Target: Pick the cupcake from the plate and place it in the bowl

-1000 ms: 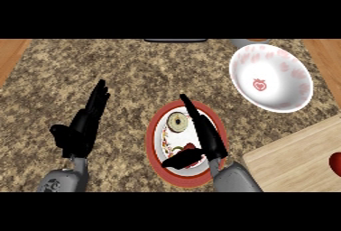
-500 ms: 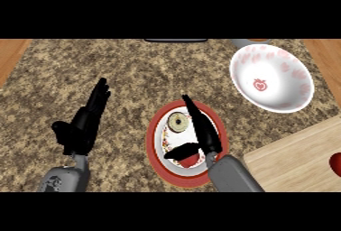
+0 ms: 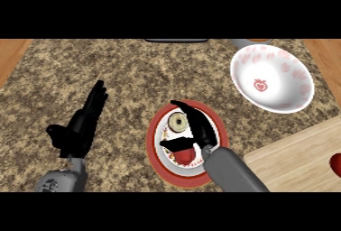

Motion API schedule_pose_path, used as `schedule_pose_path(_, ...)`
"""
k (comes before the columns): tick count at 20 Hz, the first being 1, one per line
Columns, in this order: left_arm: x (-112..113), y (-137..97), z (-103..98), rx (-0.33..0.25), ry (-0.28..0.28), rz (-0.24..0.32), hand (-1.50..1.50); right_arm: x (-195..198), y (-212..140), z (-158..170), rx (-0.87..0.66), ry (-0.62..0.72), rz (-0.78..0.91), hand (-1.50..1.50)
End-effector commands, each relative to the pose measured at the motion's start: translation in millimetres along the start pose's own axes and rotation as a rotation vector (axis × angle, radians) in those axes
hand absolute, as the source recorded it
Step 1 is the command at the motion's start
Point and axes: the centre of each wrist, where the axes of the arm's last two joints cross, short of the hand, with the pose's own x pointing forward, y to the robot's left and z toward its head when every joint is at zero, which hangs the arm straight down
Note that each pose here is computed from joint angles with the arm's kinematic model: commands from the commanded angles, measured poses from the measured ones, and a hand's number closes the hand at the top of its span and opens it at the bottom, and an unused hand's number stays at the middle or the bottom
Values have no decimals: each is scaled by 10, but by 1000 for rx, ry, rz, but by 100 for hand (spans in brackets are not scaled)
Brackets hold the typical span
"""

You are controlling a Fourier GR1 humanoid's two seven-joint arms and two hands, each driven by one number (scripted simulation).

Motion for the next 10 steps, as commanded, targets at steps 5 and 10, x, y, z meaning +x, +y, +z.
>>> schedule_pose_path(5,119,115,13,-3,-1,-5,0,-128,132,-8,109,-127,165,150)
schedule_pose_path(10,72,-62,-15,-8,10,5,0,-195,211,8,104,-125,87,150)
